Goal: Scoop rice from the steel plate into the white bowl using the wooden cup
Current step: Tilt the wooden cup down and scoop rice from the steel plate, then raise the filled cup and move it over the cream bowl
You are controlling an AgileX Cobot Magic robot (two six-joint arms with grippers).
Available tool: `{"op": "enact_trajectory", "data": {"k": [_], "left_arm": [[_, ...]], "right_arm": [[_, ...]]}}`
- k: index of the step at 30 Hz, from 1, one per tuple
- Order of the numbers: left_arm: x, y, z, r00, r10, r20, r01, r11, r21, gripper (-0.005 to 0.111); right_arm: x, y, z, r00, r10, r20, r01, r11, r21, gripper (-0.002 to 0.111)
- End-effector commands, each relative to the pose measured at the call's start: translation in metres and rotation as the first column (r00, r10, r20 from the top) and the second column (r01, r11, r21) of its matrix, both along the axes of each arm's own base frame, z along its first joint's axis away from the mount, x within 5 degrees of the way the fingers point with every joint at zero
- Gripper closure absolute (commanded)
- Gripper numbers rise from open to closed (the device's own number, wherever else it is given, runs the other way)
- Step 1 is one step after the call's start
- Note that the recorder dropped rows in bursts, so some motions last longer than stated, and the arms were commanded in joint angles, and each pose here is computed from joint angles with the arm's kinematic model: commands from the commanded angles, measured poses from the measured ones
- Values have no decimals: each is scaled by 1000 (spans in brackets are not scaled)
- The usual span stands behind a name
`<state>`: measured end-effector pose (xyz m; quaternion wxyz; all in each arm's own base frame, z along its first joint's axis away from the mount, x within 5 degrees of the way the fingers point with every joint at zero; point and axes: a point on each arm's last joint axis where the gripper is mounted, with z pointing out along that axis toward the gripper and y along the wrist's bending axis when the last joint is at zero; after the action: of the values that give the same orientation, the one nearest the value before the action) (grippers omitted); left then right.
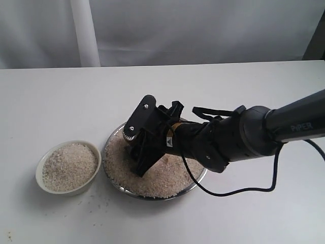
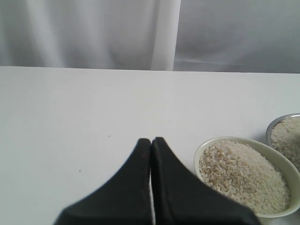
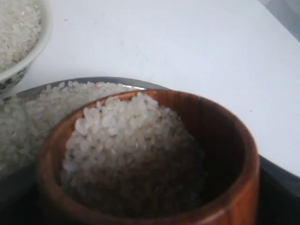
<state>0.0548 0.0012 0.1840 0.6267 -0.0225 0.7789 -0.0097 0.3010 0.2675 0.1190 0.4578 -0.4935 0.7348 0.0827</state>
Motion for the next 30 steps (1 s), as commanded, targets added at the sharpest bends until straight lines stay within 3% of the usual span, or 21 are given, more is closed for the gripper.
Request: {"op": "enact_trajectory", "data": {"k": [1, 10, 14, 18, 23, 26, 30], "left_arm": [[0, 0, 3, 1000, -4, 19, 4, 1000, -7, 107], [0, 0, 3, 1000, -4, 19, 4, 1000, -7, 107], [0, 0, 3, 1000, -4, 19, 4, 1000, -7, 107], [0, 0, 3, 1000, -4, 19, 4, 1000, -7, 107], [0, 0, 3, 1000, -4, 19, 4, 1000, -7, 107], [0, 0, 3, 1000, -4, 19, 4, 1000, -7, 107], [0, 0, 3, 1000, -4, 19, 4, 1000, -7, 107]], "right_arm": [[3, -3, 7, 1000, -18, 22, 17, 999, 37, 108], [3, -3, 9, 1000, -19, 24, 18, 999, 40, 108], [4, -2, 42, 999, -19, 49, 17, 999, 39, 108], [10, 16, 86, 998, 33, 56, -29, 997, -75, 108], [-1, 65, 143, 976, 182, 122, -147, 957, -251, 108], [-2, 86, 145, 968, 230, 100, -174, 903, -392, 108], [-9, 107, 130, 950, 303, 80, -229, 845, -483, 108]]}}
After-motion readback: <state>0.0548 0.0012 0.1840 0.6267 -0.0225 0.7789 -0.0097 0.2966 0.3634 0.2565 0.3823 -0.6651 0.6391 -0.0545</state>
